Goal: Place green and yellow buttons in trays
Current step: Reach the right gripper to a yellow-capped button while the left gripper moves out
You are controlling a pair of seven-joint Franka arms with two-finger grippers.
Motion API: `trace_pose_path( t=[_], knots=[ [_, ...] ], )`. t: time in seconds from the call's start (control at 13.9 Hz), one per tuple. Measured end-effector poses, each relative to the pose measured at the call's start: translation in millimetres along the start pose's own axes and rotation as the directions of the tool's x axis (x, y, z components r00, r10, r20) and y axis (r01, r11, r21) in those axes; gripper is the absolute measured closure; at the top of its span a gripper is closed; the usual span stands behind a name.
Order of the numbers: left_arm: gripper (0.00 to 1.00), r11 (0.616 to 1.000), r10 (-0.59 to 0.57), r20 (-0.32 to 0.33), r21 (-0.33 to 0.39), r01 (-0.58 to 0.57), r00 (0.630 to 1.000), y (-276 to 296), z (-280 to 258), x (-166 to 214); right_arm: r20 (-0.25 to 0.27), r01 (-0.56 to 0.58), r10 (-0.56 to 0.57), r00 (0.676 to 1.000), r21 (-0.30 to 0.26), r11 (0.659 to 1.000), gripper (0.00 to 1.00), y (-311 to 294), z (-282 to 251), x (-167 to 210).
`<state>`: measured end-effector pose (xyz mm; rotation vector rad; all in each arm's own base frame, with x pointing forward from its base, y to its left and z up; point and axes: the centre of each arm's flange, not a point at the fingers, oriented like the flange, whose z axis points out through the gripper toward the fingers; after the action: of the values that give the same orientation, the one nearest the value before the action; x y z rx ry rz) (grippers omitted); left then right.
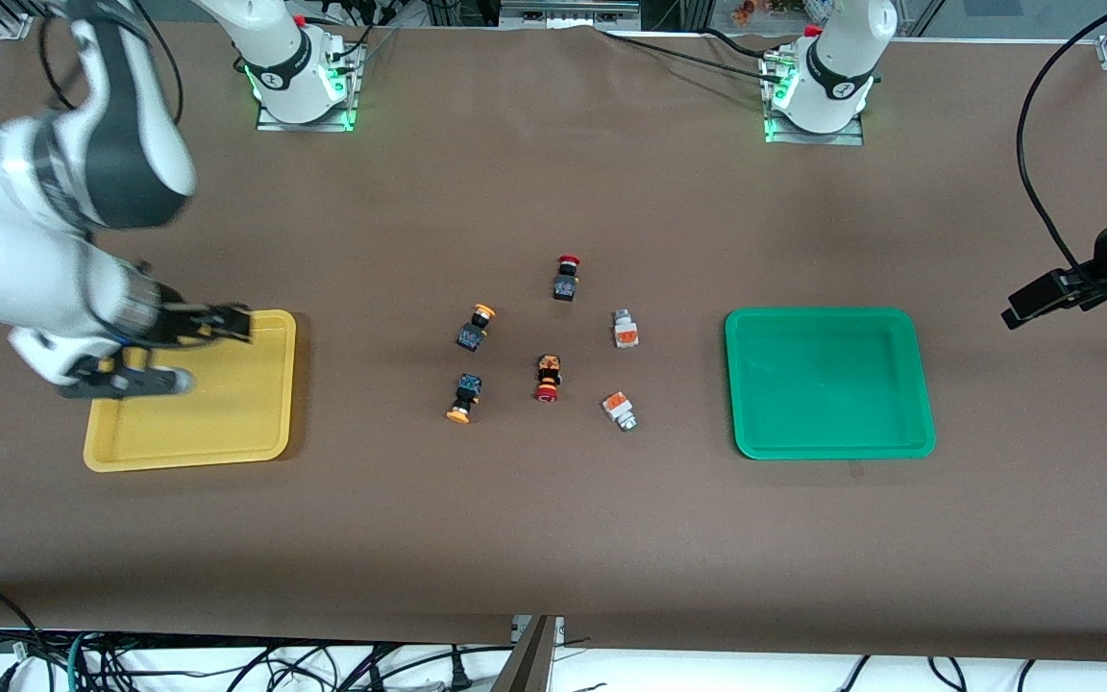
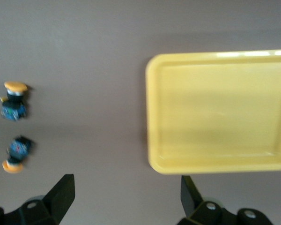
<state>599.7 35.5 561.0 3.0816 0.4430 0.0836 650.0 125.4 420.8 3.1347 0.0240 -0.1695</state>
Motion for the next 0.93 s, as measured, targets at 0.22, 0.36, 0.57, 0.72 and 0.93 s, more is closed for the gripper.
trace_pose_path(
  t=[0.22, 0.36, 0.57, 0.72, 0.93],
  knots=[
    [0.0, 1.0, 0.026, 0.008, -0.001, -0.026, 1.0, 16, 9, 1, -0.05, -0.085, 0.087, 0.995, 0.026, 0.996, 0.0, -72, 56, 15],
    [0.0, 0.999, 0.043, 0.016, -0.002, -0.043, 0.999, 27, 17, 3, -0.086, -0.162, 0.167, 0.982, 0.053, 0.985, 0.0, -120, 82, 15],
    [0.0, 0.997, 0.073, 0.058, -0.003, -0.073, 0.996, 47, 43, 6, -0.127, -0.214, 0.225, 0.966, 0.096, 0.972, 0.0, -183, 120, 7],
    [0.0, 0.994, 0.108, 0.098, -0.004, -0.108, 0.989, 70, 67, 4, -0.151, -0.24, 0.258, 0.954, 0.13, 0.962, 0.0, -208, 150, 5],
    [0.0, 0.99, 0.141, 0.16, 0.0, -0.142, 0.977, 116, 106, -8, -0.167, -0.279, 0.306, 0.937, 0.166, 0.946, 0.0, -232, 198, 3]
  ],
)
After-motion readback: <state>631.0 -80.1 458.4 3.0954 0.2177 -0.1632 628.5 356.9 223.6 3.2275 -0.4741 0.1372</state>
